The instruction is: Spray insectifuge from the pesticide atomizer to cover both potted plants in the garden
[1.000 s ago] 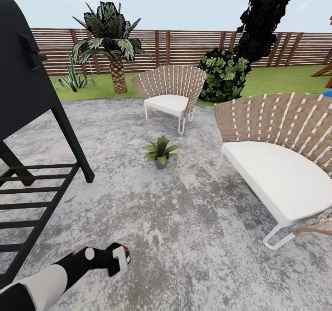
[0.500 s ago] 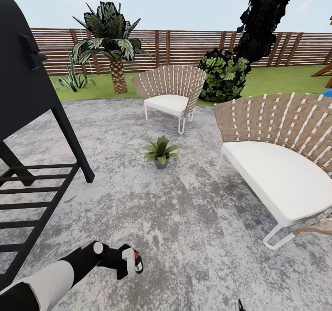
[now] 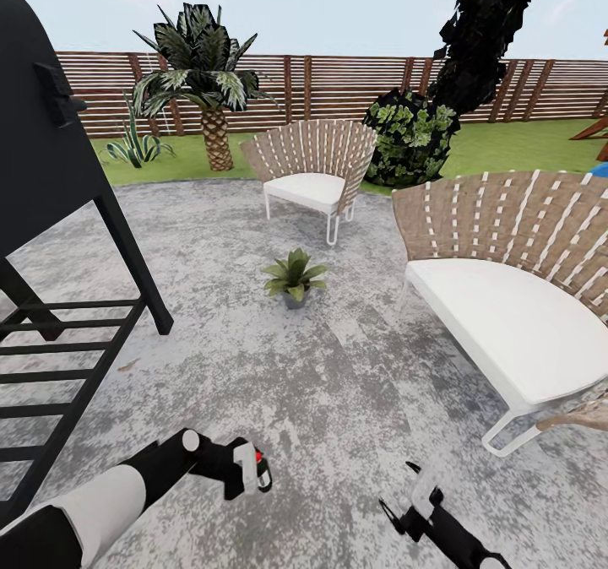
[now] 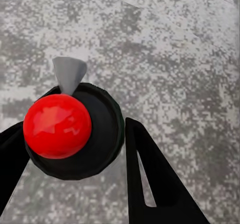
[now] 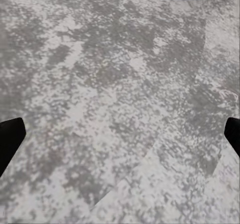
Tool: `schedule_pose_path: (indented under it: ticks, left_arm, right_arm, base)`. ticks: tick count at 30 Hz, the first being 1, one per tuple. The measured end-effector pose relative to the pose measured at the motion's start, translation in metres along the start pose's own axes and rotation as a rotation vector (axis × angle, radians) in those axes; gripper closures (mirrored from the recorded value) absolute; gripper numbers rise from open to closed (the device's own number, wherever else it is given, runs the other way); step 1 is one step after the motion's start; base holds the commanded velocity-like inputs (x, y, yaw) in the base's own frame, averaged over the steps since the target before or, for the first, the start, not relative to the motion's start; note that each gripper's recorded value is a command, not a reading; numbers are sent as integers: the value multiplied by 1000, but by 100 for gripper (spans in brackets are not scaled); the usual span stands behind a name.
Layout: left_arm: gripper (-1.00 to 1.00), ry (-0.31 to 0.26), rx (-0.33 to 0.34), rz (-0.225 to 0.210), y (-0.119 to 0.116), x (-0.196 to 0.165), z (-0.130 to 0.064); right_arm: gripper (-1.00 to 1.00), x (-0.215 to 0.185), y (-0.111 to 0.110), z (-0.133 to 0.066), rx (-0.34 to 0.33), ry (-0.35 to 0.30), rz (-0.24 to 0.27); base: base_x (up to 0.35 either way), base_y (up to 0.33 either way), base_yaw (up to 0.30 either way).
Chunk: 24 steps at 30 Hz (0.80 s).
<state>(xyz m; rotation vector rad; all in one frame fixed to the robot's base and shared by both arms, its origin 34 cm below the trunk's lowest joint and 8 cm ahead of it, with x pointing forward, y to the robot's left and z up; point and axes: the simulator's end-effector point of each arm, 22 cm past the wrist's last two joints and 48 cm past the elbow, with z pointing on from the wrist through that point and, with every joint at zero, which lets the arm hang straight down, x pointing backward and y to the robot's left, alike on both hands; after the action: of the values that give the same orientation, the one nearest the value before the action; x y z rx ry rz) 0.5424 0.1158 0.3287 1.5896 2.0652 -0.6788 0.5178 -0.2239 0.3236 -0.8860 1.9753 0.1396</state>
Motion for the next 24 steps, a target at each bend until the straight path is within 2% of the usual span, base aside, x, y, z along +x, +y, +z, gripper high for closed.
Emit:
schedule_pose_path:
  ticks: [1, 2, 3, 6, 8, 10, 11, 14, 17, 19, 23, 24]
  left_arm:
    - [100, -8, 3, 6, 0, -4, 0]
    - [100, -15, 44, 17, -8, -10, 0]
    - [100, -14, 62, 19, -12, -10, 0]
    - [100, -12, 90, 20, -19, -9, 0]
    - [100, -10, 97, 18, -21, -9, 0]
    - [100, -9, 98, 18, -21, -9, 1]
    - [100, -9, 98, 18, -21, -9, 1]
    - [100, -9, 100, 18, -22, -9, 1]
    - [100, -10, 102, 18, -22, -10, 1]
    - [100, -10, 106, 17, -24, -9, 1]
    - [100, -14, 118, 25, -29, -8, 2]
    - [100, -15, 121, 26, -30, -8, 2]
  right_arm:
    - [-100, -13, 3, 3, -44, -25, -33]
    - [-100, -35, 8, 5, -123, -60, -82]
    - [-100, -40, 10, 6, -146, -64, -94]
    - [-100, -48, 12, 9, -184, -35, -87]
    - [-100, -59, 28, 16, -218, -38, -69]
    - [-100, -77, 64, 17, -346, -62, -96]
    - [100, -82, 71, 16, -376, -72, -110]
    - [100, -105, 74, 16, -410, -111, -155]
    - [100, -127, 83, 21, -420, -150, -168]
    - [100, -137, 89, 24, -428, -151, -156]
    - [100, -158, 118, 23, -519, -164, -135]
    - [100, -159, 119, 23, -523, -164, -135]
  base:
    - [0, 0, 0]
    - [0, 0, 0]
    - [0, 0, 0]
    - [0, 0, 0]
    - [0, 0, 0]
    - [0, 0, 0]
    - [0, 0, 0]
    - [0, 0, 0]
    - [0, 0, 0]
    - [0, 0, 0]
    - [0, 0, 0]
    - [0, 0, 0]
